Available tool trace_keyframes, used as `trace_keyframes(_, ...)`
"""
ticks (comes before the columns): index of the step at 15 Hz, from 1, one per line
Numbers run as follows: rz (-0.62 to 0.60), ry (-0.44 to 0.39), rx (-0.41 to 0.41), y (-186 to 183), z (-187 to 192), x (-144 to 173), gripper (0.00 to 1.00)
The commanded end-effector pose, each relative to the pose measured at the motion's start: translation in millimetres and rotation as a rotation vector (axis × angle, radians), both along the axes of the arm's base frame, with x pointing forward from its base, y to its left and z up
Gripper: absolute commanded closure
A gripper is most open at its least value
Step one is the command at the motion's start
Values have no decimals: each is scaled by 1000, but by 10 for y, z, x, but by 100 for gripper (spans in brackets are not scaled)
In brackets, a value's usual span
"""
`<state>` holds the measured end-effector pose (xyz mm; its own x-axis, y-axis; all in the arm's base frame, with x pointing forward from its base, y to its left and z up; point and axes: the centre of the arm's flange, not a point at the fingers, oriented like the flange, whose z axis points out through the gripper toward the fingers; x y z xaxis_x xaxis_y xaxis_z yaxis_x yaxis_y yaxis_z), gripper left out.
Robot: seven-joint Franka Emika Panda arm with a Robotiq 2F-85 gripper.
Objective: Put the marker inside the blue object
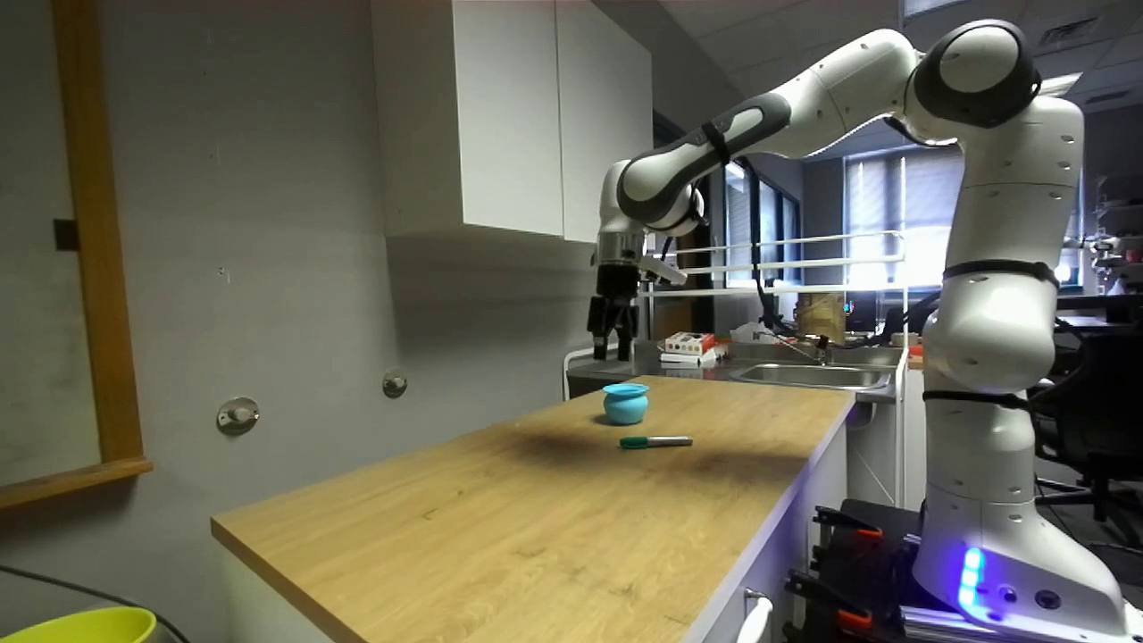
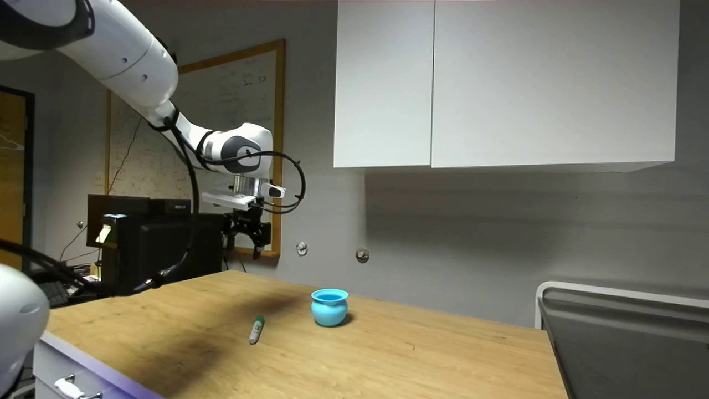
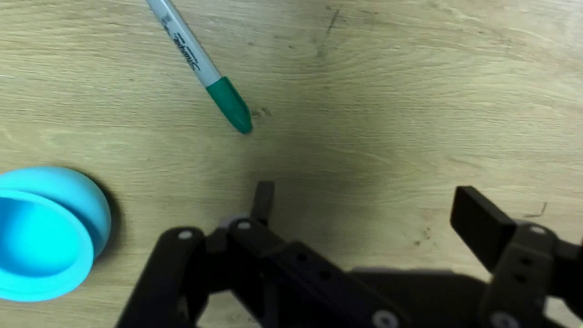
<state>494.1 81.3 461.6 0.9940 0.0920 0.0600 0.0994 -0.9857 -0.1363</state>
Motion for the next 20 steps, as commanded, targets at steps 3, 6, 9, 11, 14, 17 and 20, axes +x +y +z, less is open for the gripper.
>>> trace_keyframes(3,112,58,-105,-358,-539,-127,0)
trace_keyframes(6,155,116,-167,-562,-803,-229,0)
trace_keyframes(9,174,148,-178,-663,-948,-272,0)
trace_keyframes(11,194,143,-159,-627,-986,-249,0)
trace_keyframes(14,242,117,-144,-487,-1015,-166,0)
trace_keyframes(17,287,91,-146,-376,-1084,-87,0)
trace_keyframes(20,309,102,-151,-366,-1270,-53,0)
